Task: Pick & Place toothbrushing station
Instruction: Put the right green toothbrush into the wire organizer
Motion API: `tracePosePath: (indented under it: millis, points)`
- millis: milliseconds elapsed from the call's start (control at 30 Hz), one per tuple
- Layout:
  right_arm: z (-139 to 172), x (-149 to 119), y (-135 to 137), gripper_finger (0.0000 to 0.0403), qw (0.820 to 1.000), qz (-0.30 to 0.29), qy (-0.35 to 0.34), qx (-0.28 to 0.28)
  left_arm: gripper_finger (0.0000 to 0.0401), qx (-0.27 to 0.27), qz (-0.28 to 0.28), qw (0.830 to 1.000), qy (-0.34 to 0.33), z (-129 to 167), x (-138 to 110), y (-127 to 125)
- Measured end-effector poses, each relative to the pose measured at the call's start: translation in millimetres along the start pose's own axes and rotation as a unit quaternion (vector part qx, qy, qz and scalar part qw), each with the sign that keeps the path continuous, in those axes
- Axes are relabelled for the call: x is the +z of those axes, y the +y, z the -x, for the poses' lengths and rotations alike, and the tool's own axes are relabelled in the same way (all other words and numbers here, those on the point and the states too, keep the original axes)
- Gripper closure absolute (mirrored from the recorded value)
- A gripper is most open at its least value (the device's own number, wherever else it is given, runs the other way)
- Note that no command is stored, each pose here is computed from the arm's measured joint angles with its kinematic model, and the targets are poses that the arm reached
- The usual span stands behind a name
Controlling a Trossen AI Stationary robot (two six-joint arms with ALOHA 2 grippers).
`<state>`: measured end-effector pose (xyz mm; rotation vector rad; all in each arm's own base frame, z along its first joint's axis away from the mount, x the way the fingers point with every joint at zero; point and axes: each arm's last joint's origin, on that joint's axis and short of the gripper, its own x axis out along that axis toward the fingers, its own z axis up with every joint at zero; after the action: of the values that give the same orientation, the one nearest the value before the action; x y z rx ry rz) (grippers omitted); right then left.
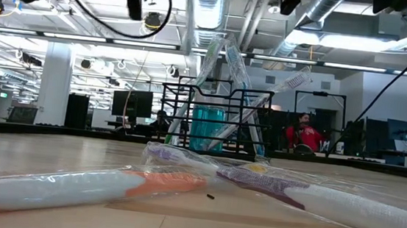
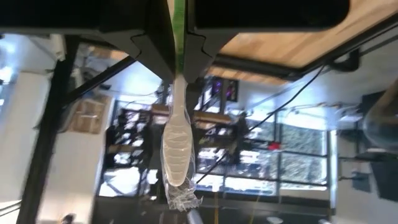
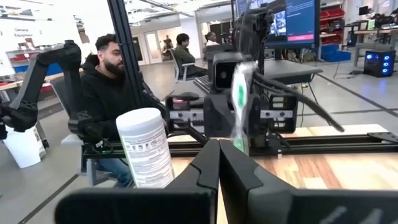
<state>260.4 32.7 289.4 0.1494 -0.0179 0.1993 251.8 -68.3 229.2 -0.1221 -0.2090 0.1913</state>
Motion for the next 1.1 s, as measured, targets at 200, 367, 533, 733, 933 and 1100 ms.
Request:
tracePosePath:
  millis: [200, 367, 533, 733, 933, 1100]
  points:
    - [0.0, 0.0, -0.1, 0.0403, 1.0, 0.0, 0.0, 0.0, 0.0397, 0.013, -0.008, 1.0, 0.012, 5.0, -7.3, 5.4]
    - [0.1, -0.1, -0.1, 0.0403, 1.0, 0.001, 0.001, 0.0, 0.0397, 0.014, -0.021, 1.0, 0.019, 8.0, -11.4, 7.7]
    - [0.1, -0.7, -0.2, 0.0403, 1.0, 0.001, 0.004, -0.001, 0.0397, 0.034, -0.03, 0.999, 0.029, 12.6, -17.6, 12.2]
    - [0.2, -1.1, -0.2, 0.0403, 1.0, 0.001, 0.006, -0.001, 0.0397, 0.052, -0.033, 0.998, 0.028, 10.6, -18.3, 20.0]
    - [-0.4, -1.7, -0.4, 0.0403, 1.0, 0.001, 0.008, -0.001, 0.0397, 0.055, -0.034, 0.997, 0.031, 9.3, -21.3, 21.1]
    - [-0.4, -1.8, -0.5, 0.0403, 1.0, 0.001, 0.008, -0.001, 0.0397, 0.055, -0.028, 0.997, 0.04, 6.2, -35.6, 19.9]
